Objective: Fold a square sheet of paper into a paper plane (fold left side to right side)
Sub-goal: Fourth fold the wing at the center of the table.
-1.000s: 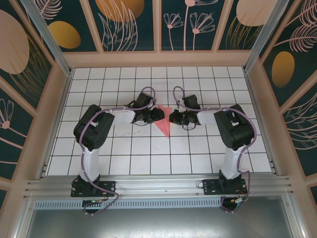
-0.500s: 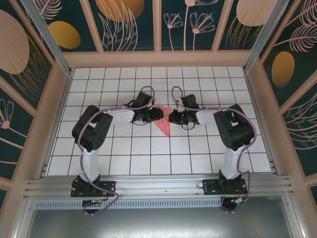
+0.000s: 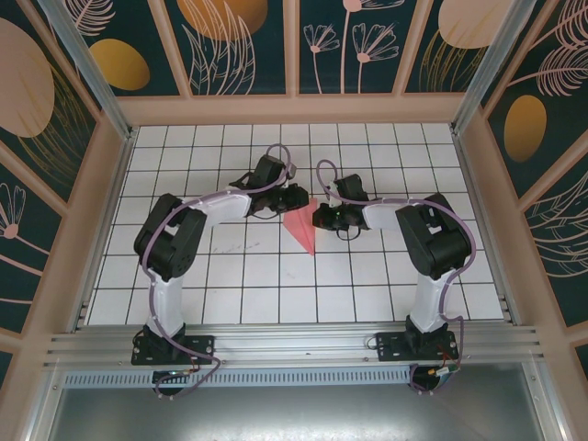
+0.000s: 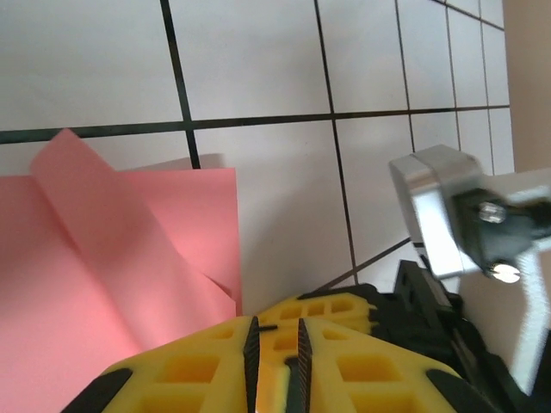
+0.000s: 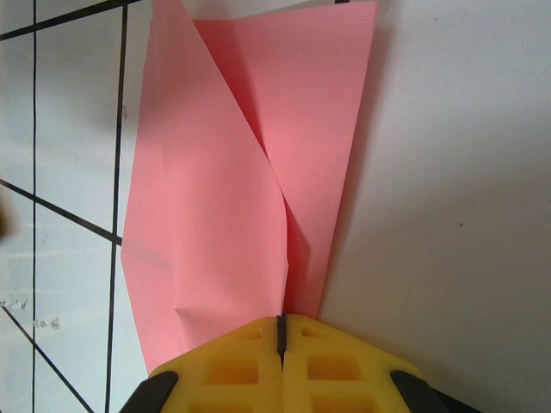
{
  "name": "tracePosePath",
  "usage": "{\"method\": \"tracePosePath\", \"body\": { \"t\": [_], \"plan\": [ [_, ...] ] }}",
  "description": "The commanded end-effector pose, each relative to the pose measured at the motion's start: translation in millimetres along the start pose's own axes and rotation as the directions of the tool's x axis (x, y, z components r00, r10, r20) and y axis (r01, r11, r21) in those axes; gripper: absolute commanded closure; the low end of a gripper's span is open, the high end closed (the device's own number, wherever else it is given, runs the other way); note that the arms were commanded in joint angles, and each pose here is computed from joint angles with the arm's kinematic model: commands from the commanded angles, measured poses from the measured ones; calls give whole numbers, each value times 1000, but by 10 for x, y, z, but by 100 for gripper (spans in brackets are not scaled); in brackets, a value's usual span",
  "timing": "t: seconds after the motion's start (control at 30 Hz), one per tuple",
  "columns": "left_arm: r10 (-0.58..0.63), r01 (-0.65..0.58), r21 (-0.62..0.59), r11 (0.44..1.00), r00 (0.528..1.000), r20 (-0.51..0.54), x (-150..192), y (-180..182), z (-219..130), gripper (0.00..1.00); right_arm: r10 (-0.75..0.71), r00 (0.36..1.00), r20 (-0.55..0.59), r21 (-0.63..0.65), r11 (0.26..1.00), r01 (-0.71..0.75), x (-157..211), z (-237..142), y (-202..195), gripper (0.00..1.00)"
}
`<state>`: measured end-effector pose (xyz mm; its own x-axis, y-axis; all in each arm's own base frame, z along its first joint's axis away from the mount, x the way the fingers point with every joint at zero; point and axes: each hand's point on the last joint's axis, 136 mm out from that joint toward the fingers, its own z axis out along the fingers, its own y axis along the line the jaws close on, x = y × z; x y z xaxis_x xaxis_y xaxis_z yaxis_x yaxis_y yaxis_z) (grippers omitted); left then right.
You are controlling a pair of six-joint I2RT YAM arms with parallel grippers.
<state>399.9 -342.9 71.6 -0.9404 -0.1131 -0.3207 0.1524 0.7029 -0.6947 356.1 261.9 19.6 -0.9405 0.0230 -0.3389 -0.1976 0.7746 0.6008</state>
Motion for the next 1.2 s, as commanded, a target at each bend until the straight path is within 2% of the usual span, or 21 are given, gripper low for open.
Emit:
{"method": "tracePosePath", "body": {
  "t": [0.0, 0.17, 0.47, 0.87, 1.07, 1.17],
  "plan": [
    [25, -24, 34, 999, 999, -28, -28, -53, 119, 77, 9, 997, -81, 71, 997, -4, 237, 89, -133, 100],
    [17, -16, 8, 1000, 999, -51, -2, 70, 262, 77, 6, 996, -90, 77, 997, 1, 252, 100, -133, 100],
    [-8, 1, -98, 995, 998, -69, 158, 404, 308, 77, 1, 996, -93, 101, 995, 8, 259, 87, -171, 100],
    [-23, 8, -172, 985, 996, -87, 311, 673, 349, 77, -7, 995, -100, 107, 994, 18, 279, 83, -189, 100],
    [-41, 21, -201, 979, 994, -99, 448, 820, 338, 77, -31, 999, -38, 57, 998, 33, 84, -38, -33, 100],
    [-53, 31, -219, 975, 994, -97, 505, 888, 318, 77, -35, 999, 18, 26, 999, 34, -105, -184, 73, 91]
  ]
}}
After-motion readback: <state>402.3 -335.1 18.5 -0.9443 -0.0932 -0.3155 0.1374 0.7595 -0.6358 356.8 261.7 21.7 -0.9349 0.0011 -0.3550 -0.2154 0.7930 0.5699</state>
